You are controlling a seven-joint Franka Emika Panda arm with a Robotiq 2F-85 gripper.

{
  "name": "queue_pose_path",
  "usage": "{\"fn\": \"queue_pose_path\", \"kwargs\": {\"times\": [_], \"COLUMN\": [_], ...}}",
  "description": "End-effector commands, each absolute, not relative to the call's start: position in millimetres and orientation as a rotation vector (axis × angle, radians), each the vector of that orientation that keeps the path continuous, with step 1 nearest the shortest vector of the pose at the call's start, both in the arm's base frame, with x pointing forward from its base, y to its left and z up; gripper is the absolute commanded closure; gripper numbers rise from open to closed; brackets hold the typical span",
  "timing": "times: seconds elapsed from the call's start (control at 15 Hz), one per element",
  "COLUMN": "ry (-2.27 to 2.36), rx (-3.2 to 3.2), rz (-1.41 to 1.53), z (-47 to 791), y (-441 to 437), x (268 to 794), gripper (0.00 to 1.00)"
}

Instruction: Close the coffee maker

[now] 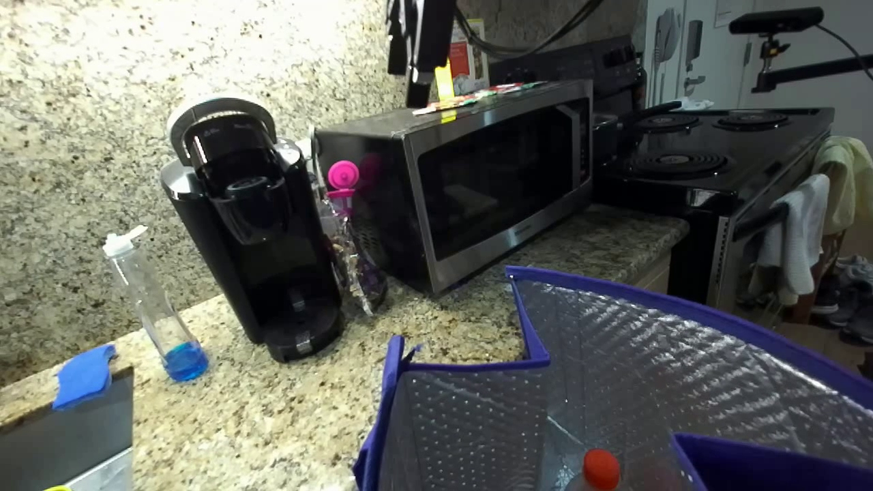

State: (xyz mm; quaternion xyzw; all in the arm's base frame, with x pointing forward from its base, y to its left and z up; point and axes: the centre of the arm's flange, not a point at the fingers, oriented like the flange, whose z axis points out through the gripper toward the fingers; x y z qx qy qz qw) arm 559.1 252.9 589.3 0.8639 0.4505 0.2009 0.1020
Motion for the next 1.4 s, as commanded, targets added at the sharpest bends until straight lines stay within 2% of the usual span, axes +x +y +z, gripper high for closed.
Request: {"fn": "queue_pose_path", "kwargs": {"times": [0.0, 0.53, 0.93, 1.33], "ry": [1.36, 1.396, 1.698, 2.008], "rx": [2.528, 2.504, 2.214, 1.905], "rz": [0.583, 0.57, 0.392, 0.403], "z": [592.9, 593.2, 668.8, 675.3], "y": [262.9, 268.7, 255.4, 264.6], "x": [562.3, 571.6, 649.7, 702.0], "gripper": [0.0, 0.0, 0.0, 0.0]}}
